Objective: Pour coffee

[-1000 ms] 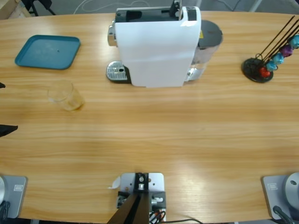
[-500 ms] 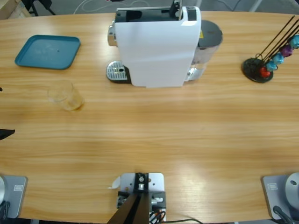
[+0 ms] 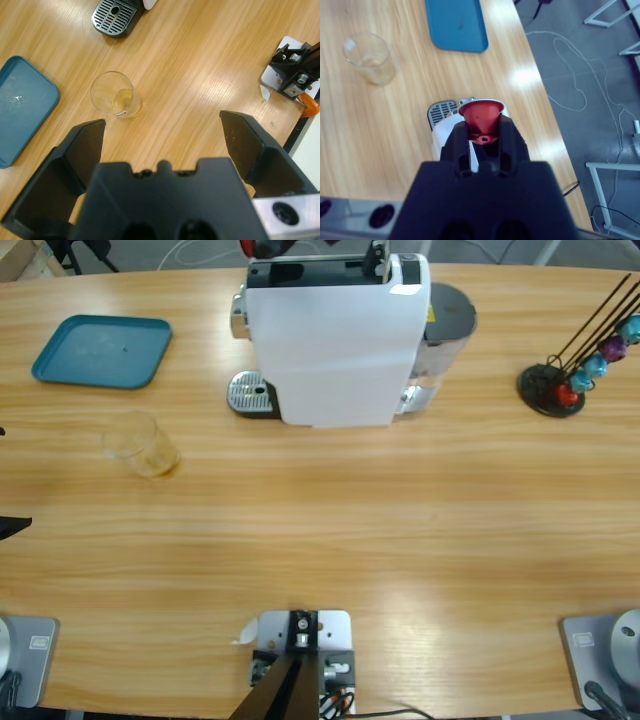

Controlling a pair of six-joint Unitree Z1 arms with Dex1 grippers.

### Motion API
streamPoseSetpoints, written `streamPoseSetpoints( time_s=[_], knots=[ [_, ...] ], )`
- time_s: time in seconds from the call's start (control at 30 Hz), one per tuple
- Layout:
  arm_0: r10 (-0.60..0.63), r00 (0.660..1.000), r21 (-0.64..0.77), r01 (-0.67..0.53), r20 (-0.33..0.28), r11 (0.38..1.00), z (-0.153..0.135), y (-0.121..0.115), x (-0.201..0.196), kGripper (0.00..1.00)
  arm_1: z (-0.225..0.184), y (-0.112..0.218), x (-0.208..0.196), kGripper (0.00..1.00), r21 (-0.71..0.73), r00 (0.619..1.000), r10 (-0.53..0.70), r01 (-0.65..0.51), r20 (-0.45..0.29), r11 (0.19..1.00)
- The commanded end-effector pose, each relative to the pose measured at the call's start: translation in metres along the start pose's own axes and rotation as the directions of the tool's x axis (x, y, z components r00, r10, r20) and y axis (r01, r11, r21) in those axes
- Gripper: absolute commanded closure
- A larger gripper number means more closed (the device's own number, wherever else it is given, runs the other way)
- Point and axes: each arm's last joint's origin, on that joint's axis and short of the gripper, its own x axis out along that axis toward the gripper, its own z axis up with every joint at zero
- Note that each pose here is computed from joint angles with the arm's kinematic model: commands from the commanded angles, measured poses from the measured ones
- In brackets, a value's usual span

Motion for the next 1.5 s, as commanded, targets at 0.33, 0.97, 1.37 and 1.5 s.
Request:
streamPoseSetpoints(
  time_s=[0.33,0.97,1.37,1.5],
  knots=[
    [0.006,0.999,-0.010,-0.007,-0.048,1.000,-0.007,0.000,0.008,0.000,-0.030,-0.010,0.034,1.000,-0.019,0.994,0.028,-0.030,-0.101,0.999],
    [0.028,0.999,-0.028,-0.029,-0.037,0.999,-0.013,0.001,0.003,0.000,-0.043,0.000,0.042,1.000,-0.021,0.987,0.093,-0.097,-0.134,0.995],
    [0.030,0.999,-0.029,-0.031,-0.031,0.999,-0.015,0.000,0.002,0.000,-0.039,-0.006,0.038,0.288,-0.017,0.991,0.026,-0.029,-0.131,0.999],
    [0.031,0.999,-0.029,-0.032,-0.030,0.999,-0.018,-0.001,0.001,0.000,-0.033,-0.008,0.031,0.083,-0.016,0.993,-0.024,0.023,-0.115,1.000]
  ],
)
